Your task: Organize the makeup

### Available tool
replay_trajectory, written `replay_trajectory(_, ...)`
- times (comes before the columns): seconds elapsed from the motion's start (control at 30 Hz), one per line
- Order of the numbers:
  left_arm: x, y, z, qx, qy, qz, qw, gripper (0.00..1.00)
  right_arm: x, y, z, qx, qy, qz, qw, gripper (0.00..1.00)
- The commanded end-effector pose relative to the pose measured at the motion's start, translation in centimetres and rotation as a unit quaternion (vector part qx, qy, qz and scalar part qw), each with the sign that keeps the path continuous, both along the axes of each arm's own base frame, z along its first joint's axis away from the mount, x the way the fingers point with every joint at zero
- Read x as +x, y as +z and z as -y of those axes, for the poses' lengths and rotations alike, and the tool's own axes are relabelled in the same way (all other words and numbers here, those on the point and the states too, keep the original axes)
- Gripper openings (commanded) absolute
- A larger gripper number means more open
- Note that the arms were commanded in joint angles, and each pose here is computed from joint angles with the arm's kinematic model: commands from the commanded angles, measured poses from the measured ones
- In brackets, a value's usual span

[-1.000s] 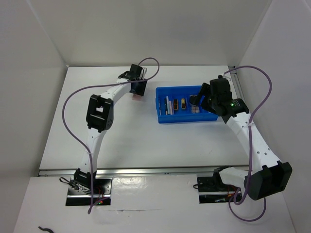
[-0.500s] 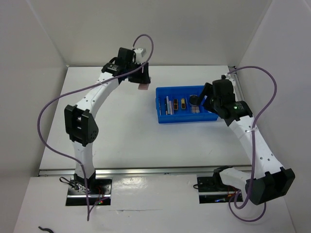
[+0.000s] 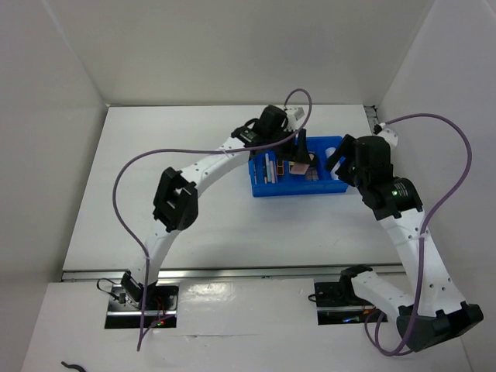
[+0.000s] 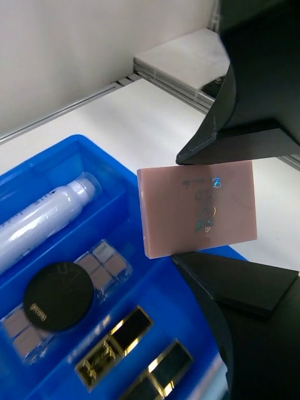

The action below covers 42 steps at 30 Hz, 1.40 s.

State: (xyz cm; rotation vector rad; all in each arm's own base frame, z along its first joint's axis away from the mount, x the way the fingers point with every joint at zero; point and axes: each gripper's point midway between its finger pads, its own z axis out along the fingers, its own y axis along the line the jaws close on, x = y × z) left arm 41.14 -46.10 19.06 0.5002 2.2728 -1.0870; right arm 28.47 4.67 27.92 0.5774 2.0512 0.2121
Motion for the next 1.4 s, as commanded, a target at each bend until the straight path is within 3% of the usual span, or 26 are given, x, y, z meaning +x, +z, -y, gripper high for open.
replay_trajectory(0.0, 2.6, 3.0, 2.2, -0.058, 0.040, 0.031, 0.997, 0.15, -1.2, 1.7, 1.5, -0.004, -0.036, 0.024, 0.999, 0.83)
replay_trajectory(0.3, 6.6, -1.8, 4.5, -0.041, 0.133, 0.042, 0.989, 0.17, -2.5, 0.8, 1.2, 0.020, -0.039, 0.014, 0.999, 0.82)
replay_trajectory(0.83, 8.2, -4.2, 5.4, -0.049, 0.145, 0.056, 0.987, 0.17, -3.2, 0.9, 2.4, 0.004, -0.062, 0.015, 0.998, 0.82)
replay_trajectory(1.1, 8.5, -4.7, 5.4, -0.047, 0.149, 0.058, 0.986, 0.22, -3.1, 0.7, 2.4, -0.001, -0.060, 0.015, 0.998, 0.82)
replay_trajectory(1.17, 8.5, -5.3, 5.4, -0.044, 0.149, 0.055, 0.986, 0.27, -3.1, 0.7, 2.4, -0.001, -0.060, 0.015, 0.998, 0.82)
replay_trajectory(1.27, 8.3, -5.1, 5.7, -0.048, 0.138, 0.058, 0.988, 0.59, -3.1, 0.7, 2.6, -0.003, -0.063, 0.015, 0.998, 0.82)
replay_trajectory(1.37, 7.8, -5.5, 5.8, -0.049, 0.127, 0.051, 0.989, 0.80, -2.9, 0.5, 2.6, -0.005, -0.063, 0.011, 0.998, 0.82)
